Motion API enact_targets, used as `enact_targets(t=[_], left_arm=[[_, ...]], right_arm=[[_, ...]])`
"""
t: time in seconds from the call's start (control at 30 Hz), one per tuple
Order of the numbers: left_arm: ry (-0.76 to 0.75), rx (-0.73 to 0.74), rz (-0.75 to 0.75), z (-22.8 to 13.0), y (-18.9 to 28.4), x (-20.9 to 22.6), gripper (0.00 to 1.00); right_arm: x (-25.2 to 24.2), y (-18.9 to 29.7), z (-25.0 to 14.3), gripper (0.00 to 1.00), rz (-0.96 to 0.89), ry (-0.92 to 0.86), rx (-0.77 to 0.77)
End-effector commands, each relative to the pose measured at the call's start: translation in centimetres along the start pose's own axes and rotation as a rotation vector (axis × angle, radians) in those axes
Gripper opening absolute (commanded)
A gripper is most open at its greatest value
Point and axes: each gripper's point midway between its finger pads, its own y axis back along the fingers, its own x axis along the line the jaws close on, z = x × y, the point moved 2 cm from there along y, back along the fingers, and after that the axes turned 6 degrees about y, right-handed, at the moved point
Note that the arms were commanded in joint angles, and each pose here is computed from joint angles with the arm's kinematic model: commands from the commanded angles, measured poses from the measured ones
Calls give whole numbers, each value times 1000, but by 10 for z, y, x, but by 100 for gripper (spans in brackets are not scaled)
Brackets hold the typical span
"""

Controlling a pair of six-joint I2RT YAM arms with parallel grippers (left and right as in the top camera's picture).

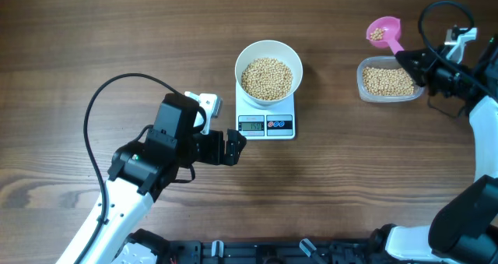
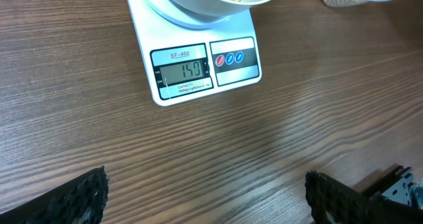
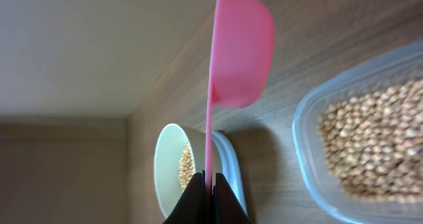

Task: Scoop item into bowl and weigh 150g on scale
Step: 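Carry the pink scoop with the right gripper back to the tub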

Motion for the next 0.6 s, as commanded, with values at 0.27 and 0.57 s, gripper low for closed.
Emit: enact_targets(t=[0.27,0.57], left_arm=[[-19,-9,-9,4,2,-2,100],[-19,-9,-9,4,2,-2,100]], right_arm=[[-11,55,18,4,-120,150,-125],[-50,63,-18,4,-351,215,34]])
